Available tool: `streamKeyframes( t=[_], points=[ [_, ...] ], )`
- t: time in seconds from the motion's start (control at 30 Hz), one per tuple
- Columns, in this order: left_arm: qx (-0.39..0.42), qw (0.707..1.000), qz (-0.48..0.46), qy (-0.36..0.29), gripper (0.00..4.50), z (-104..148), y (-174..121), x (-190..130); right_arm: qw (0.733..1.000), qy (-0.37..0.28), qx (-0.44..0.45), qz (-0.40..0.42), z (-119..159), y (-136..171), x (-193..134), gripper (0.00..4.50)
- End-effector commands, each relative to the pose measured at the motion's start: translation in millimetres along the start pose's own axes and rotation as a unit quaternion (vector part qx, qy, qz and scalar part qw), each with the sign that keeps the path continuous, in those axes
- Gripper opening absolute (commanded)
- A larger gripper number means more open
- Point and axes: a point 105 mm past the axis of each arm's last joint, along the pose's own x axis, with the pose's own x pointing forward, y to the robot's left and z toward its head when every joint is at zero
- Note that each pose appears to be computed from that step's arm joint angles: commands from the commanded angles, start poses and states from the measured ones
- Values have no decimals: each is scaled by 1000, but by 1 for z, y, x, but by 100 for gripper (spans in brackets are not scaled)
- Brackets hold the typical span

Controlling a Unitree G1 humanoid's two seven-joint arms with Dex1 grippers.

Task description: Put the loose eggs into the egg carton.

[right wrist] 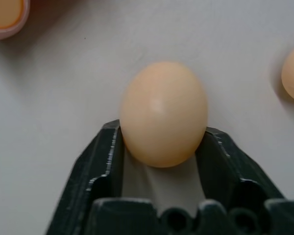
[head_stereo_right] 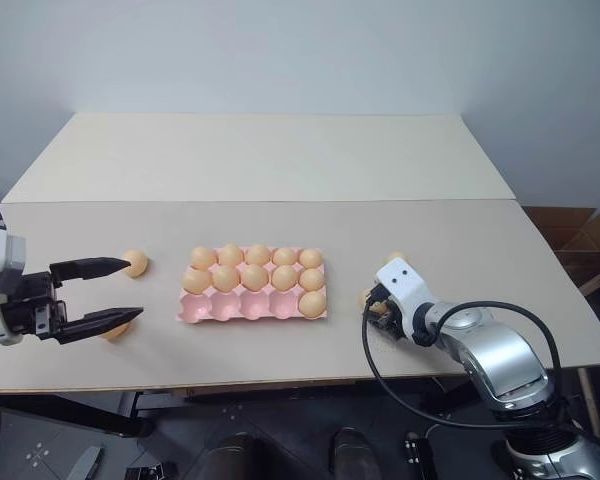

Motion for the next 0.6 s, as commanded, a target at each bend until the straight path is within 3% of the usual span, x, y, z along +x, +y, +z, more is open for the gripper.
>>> streamKeyframes(
  t=[0.03,0.23,0.37,0.6],
  points=[
    [21,1000,3,-10,450,11,-1,-2,997,-69,-26,-13,38,-5,-19,181],
    [19,1000,5,-10,450,9,0,-1,987,-137,-81,41,79,21,-30,181],
    [20,1000,5,-11,450,8,1,-2,974,-170,-113,98,103,51,-21,181],
    [20,1000,0,-13,450,7,-1,-1,962,-176,-148,149,115,93,7,181]
  ],
)
